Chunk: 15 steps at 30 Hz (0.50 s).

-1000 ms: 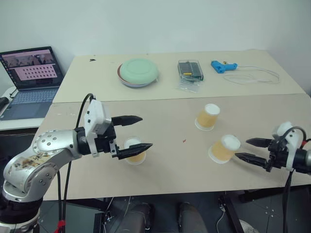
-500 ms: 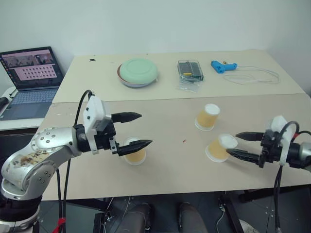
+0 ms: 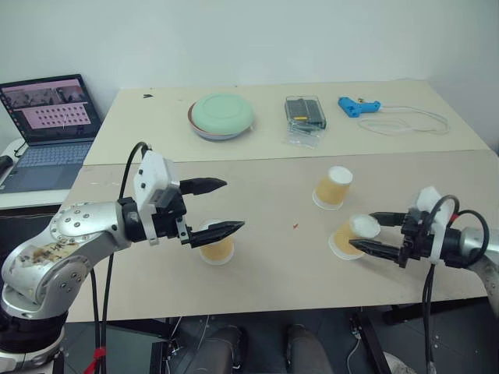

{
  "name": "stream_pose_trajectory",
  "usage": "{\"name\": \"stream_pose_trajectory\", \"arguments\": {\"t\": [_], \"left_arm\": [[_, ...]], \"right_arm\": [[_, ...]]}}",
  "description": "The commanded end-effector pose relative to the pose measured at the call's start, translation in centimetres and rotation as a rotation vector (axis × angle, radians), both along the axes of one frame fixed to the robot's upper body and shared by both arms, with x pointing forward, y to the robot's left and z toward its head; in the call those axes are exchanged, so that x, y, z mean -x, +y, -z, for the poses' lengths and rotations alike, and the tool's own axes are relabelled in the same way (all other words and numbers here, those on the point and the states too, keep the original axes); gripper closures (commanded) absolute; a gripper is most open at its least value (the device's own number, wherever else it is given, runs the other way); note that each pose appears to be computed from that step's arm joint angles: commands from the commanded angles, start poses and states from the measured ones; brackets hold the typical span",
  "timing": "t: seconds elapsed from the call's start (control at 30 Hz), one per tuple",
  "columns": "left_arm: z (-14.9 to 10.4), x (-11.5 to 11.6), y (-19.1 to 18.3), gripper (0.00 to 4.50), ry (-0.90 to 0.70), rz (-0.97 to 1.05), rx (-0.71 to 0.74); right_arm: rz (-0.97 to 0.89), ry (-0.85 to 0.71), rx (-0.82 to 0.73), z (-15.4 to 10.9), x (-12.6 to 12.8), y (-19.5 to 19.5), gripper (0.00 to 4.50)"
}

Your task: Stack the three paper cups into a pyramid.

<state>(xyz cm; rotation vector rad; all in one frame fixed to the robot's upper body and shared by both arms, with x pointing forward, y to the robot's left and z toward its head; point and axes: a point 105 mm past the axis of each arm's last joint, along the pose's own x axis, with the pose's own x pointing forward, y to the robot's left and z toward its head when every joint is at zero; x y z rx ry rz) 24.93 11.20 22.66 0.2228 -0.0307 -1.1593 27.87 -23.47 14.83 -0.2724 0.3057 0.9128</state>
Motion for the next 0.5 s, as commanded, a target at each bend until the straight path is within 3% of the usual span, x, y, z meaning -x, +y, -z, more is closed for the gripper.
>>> {"name": "stream_pose_trajectory", "arguments": {"t": [0.03, 0.07, 0.27, 0.5], "left_arm": [[-1.0, 0.2, 0.1, 0.0, -0.041, -0.002, 0.006], [-0.9, 0.2, 0.1, 0.0, -0.04, -0.003, 0.005], [-0.7, 0.1, 0.4, 0.0, -0.034, -0.014, -0.007], [-0.4, -0.6, 1.8, 0.0, -0.038, -0.066, -0.033]], "right_arm": [[-0.011, -0.039, -0.012, -0.9, -0.3, 0.3, 1.77], [-0.011, -0.04, -0.011, -0.8, -0.4, 0.4, 1.99], [-0.04, -0.075, -0.027, -1.8, -0.6, 1.3, 2.05], [-0.237, -0.24, -0.136, -8.8, 0.4, 5.2, 2.05]]}}
